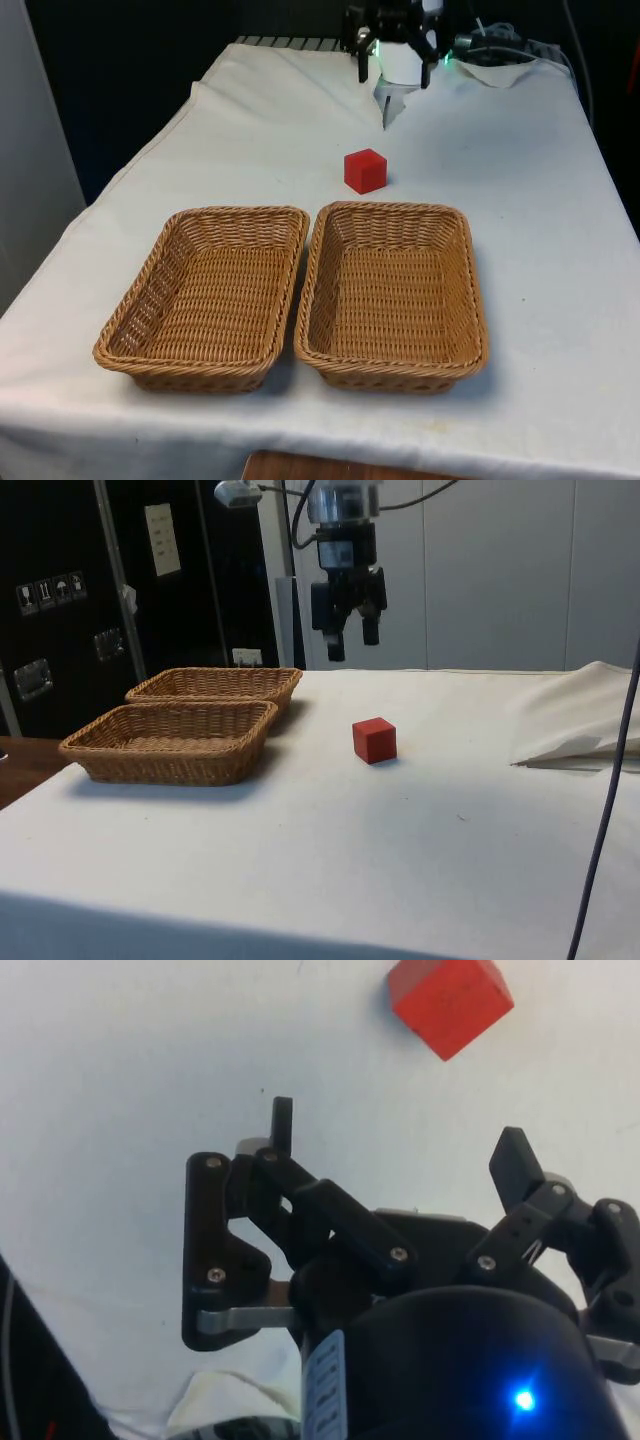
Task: Pick up the red cube and place it into the right basket.
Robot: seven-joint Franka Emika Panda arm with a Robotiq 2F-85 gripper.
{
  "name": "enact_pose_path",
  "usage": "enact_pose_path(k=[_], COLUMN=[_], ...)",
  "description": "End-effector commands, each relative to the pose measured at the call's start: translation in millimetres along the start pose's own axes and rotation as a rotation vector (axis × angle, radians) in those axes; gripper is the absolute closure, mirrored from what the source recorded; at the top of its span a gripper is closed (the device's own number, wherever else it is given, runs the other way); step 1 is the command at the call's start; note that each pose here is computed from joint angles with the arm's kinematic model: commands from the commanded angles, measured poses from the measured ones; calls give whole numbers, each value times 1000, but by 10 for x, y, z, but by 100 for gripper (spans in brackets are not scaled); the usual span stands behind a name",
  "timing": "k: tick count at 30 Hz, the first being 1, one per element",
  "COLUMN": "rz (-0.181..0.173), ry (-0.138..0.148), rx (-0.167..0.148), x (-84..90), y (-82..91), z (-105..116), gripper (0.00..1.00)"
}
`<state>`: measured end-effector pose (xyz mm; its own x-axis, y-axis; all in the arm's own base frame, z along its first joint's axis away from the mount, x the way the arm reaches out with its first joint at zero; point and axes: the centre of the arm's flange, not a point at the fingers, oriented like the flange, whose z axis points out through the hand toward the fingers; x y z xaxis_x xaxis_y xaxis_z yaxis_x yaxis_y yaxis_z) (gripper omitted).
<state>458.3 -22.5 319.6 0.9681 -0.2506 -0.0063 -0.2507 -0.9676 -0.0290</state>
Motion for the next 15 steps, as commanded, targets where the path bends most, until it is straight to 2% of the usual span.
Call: enact_pose_path(k=[1, 7, 8, 9, 15], rz=[15, 59, 45, 66, 110], ry=[9, 10, 4, 10, 7], rx=[5, -6, -11, -7, -21], x=[3, 6, 3, 6, 10], y=[14, 38, 32, 40, 50], z=[38, 238, 208, 272, 482], gripper=[0, 0, 0, 0, 0])
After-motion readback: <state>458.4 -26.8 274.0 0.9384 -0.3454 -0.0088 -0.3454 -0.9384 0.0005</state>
